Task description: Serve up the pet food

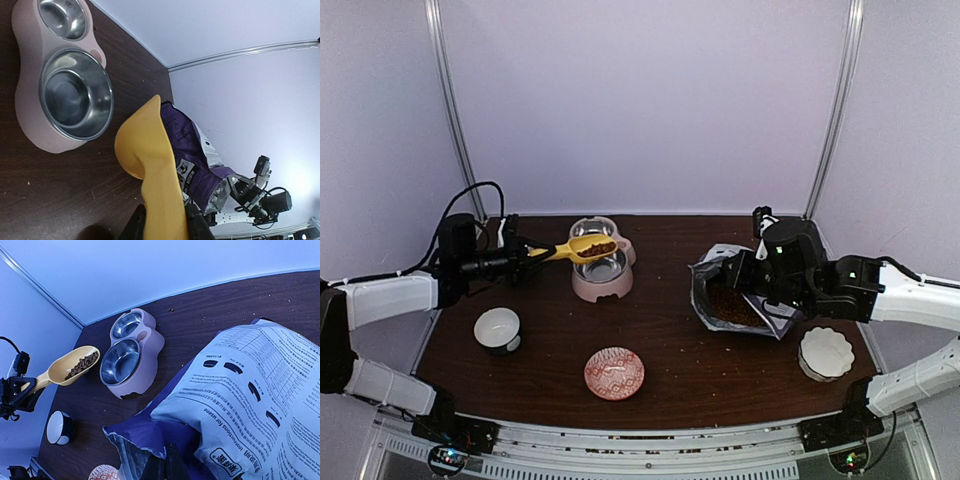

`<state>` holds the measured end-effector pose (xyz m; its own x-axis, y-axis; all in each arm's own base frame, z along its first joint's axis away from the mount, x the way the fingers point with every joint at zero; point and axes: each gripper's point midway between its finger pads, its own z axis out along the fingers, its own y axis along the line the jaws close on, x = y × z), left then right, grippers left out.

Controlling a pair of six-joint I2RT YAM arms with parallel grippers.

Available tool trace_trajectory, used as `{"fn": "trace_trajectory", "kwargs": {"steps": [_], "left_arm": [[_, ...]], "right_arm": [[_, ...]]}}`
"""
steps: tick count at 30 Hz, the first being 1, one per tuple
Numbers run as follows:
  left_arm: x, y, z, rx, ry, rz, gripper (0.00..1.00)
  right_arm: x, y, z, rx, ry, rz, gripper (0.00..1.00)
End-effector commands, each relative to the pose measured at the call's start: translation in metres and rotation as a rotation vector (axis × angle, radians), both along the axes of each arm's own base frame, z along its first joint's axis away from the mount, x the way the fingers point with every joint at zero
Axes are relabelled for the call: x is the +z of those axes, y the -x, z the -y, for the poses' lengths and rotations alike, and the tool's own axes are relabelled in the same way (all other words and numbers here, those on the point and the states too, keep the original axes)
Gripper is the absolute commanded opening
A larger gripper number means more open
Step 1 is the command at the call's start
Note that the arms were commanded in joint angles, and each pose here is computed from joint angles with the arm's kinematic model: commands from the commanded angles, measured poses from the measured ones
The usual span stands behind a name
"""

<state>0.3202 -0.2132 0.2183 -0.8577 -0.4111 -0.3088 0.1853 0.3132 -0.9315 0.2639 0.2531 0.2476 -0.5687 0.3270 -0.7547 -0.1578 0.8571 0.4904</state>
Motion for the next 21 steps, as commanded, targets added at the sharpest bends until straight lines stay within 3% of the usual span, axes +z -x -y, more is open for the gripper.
{"fn": "trace_trajectory", "kwargs": {"steps": [1, 21], "left_arm": [[-0.01, -0.013, -0.017, 0.037, -0.092, 0.049, 0.0], [-0.05, -0.052, -0.037, 0.033, -0.362, 0.021, 0.0]], "right_arm": [[0.036, -0.008, 0.002, -0.044, -0.086, 0.068, 0.0], [0.031, -0.007, 0.004, -0.048, -0.071, 0.062, 0.0]]}}
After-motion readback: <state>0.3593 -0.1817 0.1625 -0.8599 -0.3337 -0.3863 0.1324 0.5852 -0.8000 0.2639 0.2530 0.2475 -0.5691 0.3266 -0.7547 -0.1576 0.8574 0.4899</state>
